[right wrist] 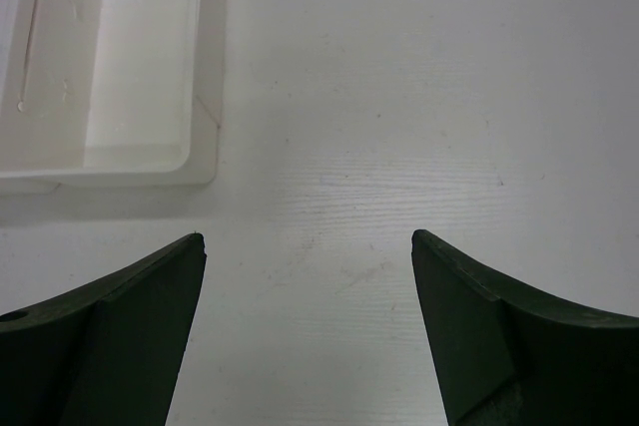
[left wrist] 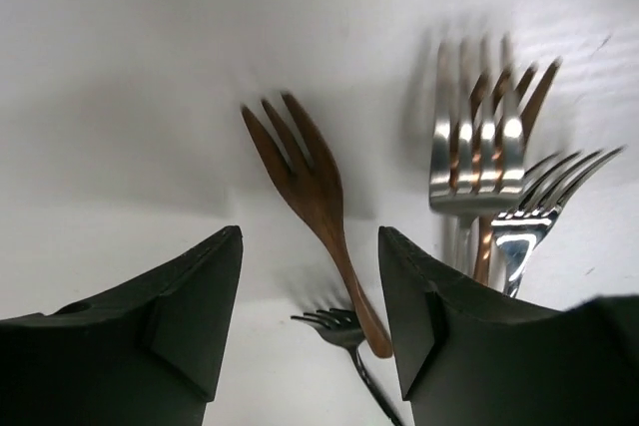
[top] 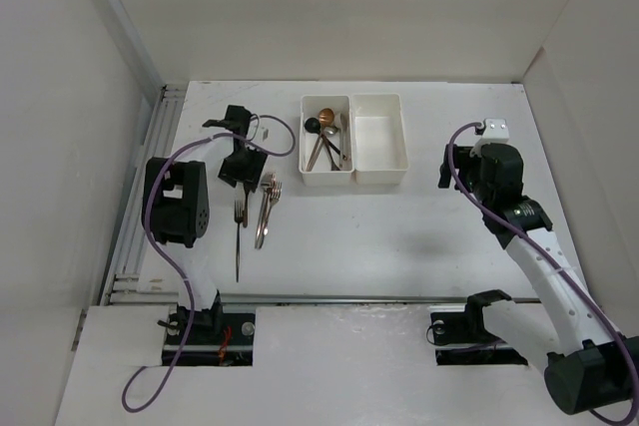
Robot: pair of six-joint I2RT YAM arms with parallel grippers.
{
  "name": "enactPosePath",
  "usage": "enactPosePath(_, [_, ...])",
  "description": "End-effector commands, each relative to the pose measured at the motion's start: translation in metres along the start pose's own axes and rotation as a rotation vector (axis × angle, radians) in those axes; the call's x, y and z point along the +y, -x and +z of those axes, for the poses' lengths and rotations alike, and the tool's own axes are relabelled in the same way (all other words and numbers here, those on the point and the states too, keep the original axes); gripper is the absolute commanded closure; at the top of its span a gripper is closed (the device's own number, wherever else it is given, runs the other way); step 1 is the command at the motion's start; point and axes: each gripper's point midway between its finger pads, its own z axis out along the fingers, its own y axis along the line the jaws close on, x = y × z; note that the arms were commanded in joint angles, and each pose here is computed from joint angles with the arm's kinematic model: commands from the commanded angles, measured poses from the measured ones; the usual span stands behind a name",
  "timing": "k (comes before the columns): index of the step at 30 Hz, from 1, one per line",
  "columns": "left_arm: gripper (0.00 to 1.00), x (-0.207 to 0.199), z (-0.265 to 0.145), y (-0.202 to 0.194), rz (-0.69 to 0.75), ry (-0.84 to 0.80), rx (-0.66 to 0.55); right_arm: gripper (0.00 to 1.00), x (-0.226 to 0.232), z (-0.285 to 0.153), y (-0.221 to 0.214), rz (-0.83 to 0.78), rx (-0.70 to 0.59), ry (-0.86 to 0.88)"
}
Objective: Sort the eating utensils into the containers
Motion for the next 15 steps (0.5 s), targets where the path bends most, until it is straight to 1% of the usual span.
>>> enactPosePath(1, [0.46, 0.003, -0.017, 0.04, 0.01, 0.002, -0.112, 0.11, 0.001, -0.005, 0.027, 0.0, -0.075, -0.001])
enactPosePath(3, [0.48, -0.001, -0.016, 0.044, 0.021, -0.025, -0.121, 0.11, 0.001, -0.005, 0.027, 0.0, -0.075, -0.001])
enactPosePath(4, [0.51, -0.002, -0.014, 0.038, 0.019, -0.03, -0.091, 0.11, 0.001, -0.005, 0.025, -0.002, -0.065, -0.002])
enactPosePath(6, [0.52, -0.003, -0.007, 0.027, 0.017, -0.038, -0.034, 0.11, -0.001, -0.005, 0.025, -0.002, -0.066, -0.011])
enactPosePath(8, [0.52, -0.009, -0.003, 0.004, 0.004, -0.065, 0.068, 0.11, -0.003, -0.008, 0.025, -0.002, -0.067, -0.022])
enactPosePath(10, [0.52, -0.013, 0.001, -0.013, -0.009, -0.082, 0.128, 0.11, -0.002, -0.009, 0.026, -0.005, -0.066, -0.023])
enactPosePath(11, [0.52, -0.014, 0.003, -0.022, -0.01, -0.084, 0.148, 0.11, -0.002, -0.011, 0.028, -0.003, -0.075, -0.022])
enactPosePath(15, [0.52, -0.015, 0.005, -0.037, -0.02, -0.078, 0.182, 0.11, -0.002, -0.011, 0.028, -0.003, -0.075, -0.022])
